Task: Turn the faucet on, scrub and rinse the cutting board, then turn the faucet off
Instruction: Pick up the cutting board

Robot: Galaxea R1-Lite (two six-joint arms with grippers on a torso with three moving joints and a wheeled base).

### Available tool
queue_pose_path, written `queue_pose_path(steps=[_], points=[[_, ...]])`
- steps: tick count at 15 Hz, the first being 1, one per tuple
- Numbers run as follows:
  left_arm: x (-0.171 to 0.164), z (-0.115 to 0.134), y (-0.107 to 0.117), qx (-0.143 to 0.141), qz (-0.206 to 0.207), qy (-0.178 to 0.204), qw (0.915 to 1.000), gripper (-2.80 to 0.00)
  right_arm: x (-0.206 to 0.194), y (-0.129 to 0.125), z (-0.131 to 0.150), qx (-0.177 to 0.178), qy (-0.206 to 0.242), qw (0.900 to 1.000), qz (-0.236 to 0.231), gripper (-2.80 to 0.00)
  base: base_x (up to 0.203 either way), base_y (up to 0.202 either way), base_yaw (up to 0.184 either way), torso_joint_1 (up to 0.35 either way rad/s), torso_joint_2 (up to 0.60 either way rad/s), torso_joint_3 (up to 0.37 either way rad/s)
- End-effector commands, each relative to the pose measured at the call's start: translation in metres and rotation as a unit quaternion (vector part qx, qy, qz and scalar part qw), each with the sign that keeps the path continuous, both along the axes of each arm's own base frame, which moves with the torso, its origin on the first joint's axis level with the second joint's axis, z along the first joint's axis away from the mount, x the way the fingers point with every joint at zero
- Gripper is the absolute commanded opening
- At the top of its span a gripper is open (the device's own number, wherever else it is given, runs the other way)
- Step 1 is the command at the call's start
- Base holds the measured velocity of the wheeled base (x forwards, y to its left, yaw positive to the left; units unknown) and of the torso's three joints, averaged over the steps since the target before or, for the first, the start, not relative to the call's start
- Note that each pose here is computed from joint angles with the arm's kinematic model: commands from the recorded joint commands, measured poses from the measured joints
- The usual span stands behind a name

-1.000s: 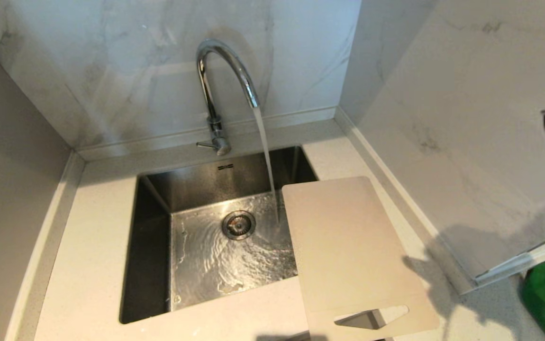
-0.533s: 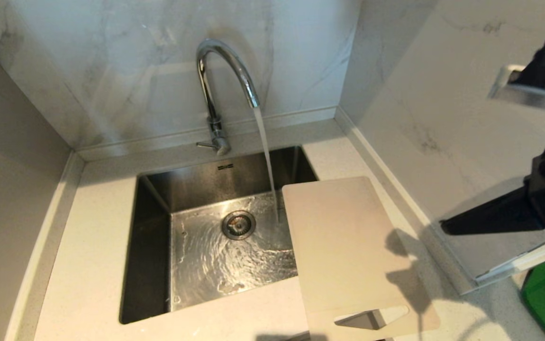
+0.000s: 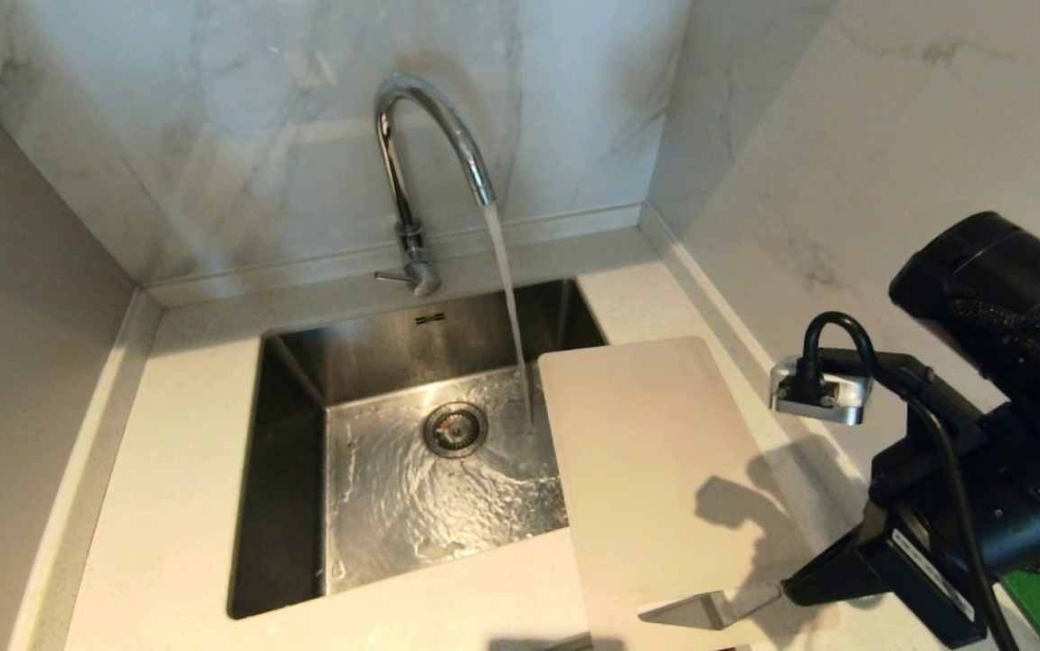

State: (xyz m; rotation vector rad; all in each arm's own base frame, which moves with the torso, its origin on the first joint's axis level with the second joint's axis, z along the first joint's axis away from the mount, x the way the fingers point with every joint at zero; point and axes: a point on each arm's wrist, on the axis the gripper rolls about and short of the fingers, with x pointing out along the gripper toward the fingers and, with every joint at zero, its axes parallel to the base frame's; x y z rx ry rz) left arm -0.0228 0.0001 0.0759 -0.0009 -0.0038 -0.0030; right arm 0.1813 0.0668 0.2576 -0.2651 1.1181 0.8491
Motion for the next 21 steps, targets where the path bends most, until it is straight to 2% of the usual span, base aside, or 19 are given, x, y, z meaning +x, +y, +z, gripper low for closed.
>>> queue_pose_path(steps=[1,4,7,9,11,14,16,19,21], points=[[0.000,0.000,0.000,0.000,0.000,-0.001,1.0000,-2.80,0.004,0.002,-0.012,0.000,0.033,0.999,0.004,-2.80,0.000,0.000,0.000,0.000,0.00,0.000],[0.000,0.000,0.000,0.000,0.000,-0.001,1.0000,-2.80,0.010,0.004,-0.024,-0.010,0.059,0.998,0.011,-2.80,0.000,0.000,0.000,0.000,0.00,0.000],[0.000,0.000,0.000,0.000,0.000,-0.002,1.0000,-2.80,0.014,0.009,-0.032,-0.030,0.058,0.997,0.047,-2.80,0.000,0.000,0.000,0.000,0.00,0.000],[0.000,0.000,0.000,0.000,-0.001,-0.002,1.0000,-2.80,0.012,0.010,-0.036,-0.068,0.044,0.994,0.072,-2.80,0.000,0.000,0.000,0.000,0.00,0.000],[0.000,0.000,0.000,0.000,0.000,-0.002,1.0000,-2.80,0.010,0.011,-0.048,-0.131,0.032,0.985,0.105,-2.80,0.000,0.000,0.000,0.000,0.00,0.000],[0.000,0.000,0.000,0.000,0.000,-0.001,1.0000,-2.80,0.014,0.020,-0.068,-0.181,-0.022,0.975,0.131,-2.80,0.000,0.000,0.000,0.000,0.00,0.000],[0.000,0.000,0.000,0.000,0.000,-0.002,1.0000,-2.80,0.015,0.025,-0.083,-0.238,-0.047,0.960,0.141,-2.80,0.000,0.000,0.000,0.000,0.00,0.000],[0.000,0.000,0.000,0.000,0.000,-0.001,1.0000,-2.80,0.004,0.035,-0.088,-0.254,-0.053,0.949,0.180,-2.80,0.000,0.000,0.000,0.000,0.00,0.000],[0.000,0.000,0.000,0.000,0.000,-0.001,1.0000,-2.80,0.001,0.039,-0.091,-0.269,-0.056,0.943,0.188,-2.80,0.000,0.000,0.000,0.000,0.00,0.000]])
